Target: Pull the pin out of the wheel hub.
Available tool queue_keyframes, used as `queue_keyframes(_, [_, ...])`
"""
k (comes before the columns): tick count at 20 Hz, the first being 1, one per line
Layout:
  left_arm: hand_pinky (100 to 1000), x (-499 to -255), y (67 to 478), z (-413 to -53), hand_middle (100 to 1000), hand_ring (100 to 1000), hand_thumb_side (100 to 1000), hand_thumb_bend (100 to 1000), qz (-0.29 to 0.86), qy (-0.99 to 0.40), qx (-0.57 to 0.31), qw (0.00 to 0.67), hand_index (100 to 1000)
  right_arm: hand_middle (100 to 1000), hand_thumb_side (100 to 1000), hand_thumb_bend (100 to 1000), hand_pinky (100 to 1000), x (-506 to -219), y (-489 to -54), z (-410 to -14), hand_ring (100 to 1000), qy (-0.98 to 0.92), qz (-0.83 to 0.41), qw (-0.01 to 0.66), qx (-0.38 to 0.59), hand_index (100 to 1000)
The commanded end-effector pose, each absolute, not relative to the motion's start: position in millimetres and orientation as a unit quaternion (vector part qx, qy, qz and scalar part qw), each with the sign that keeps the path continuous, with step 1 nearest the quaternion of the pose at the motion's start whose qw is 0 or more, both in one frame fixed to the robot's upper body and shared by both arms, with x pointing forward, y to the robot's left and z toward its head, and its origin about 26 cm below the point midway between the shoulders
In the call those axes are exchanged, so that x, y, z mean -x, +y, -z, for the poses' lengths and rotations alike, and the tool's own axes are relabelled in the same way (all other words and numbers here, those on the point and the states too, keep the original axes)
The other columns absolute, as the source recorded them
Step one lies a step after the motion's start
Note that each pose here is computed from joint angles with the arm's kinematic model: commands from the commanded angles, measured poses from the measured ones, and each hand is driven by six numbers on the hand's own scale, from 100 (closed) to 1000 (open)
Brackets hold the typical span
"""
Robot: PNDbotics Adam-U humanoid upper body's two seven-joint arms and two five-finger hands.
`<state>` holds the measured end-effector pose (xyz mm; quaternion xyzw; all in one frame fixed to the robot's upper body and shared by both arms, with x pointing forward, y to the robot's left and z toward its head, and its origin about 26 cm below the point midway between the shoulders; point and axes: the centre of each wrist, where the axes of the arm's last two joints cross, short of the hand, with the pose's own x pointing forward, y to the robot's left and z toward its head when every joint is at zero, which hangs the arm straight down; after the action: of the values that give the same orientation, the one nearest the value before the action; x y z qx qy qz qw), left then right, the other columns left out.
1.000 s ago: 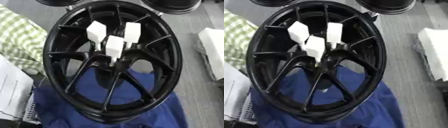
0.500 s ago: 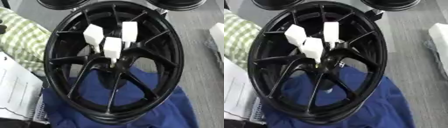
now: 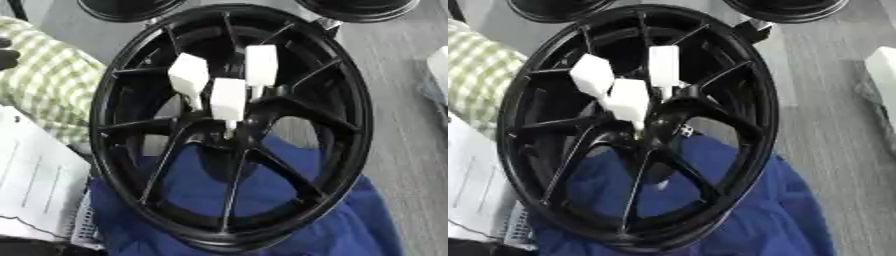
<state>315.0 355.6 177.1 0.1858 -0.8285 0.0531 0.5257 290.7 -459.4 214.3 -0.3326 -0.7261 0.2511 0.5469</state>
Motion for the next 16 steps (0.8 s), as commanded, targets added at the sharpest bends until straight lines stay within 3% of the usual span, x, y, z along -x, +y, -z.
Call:
queue_keyframes(1, [733,-313.7,356.6,-190.1,595,629,570,100,-0.043,-0.839,-0.189,0.509,787,798,100,100,986,-276.0,-453.7,-213.8,888,-0.73,-0.244,0.525,0.364,850])
queue_keyframes(3, [733,-315.9,350.9,-187.7,596,629,568,100,-0.034,-0.838,-0.175,0.515,787,800,134,100,989,-223.6,-448.5,-177.1,893,-0.696,-0.256,0.529,0.411,846])
queue_keyframes(5, [734,-317.2,347.8,-186.7,596,629,564,100,-0.028,-0.838,-0.167,0.518,787,797,204,100,989,-201.0,-441.3,-167.0,895,-0.681,-0.253,0.524,0.444,841])
queue_keyframes(10, [735,-317.7,347.1,-186.5,596,629,564,100,-0.026,-0.838,-0.165,0.519,787,795,206,100,991,-194.9,-437.7,-163.8,894,-0.674,-0.239,0.523,0.464,840])
queue_keyframes(12, [735,-317.7,347.0,-186.5,596,629,567,100,-0.025,-0.838,-0.165,0.519,786,776,100,100,990,-195.6,-437.4,-164.5,875,-0.678,-0.232,0.522,0.462,847])
queue_keyframes(14, [736,-317.7,346.8,-186.5,596,629,569,100,-0.025,-0.838,-0.164,0.519,786,736,100,100,988,-197.2,-436.4,-165.7,848,-0.692,-0.213,0.523,0.451,831])
queue_keyframes(15, [736,-317.8,346.6,-186.6,595,629,569,100,-0.025,-0.839,-0.164,0.519,786,691,254,100,989,-198.4,-435.8,-166.7,826,-0.7,-0.203,0.521,0.444,805])
queue_keyframes(16, [736,-317.8,346.3,-186.7,595,629,569,100,-0.024,-0.839,-0.163,0.519,786,691,254,100,989,-199.9,-434.8,-167.9,826,-0.711,-0.193,0.518,0.434,805])
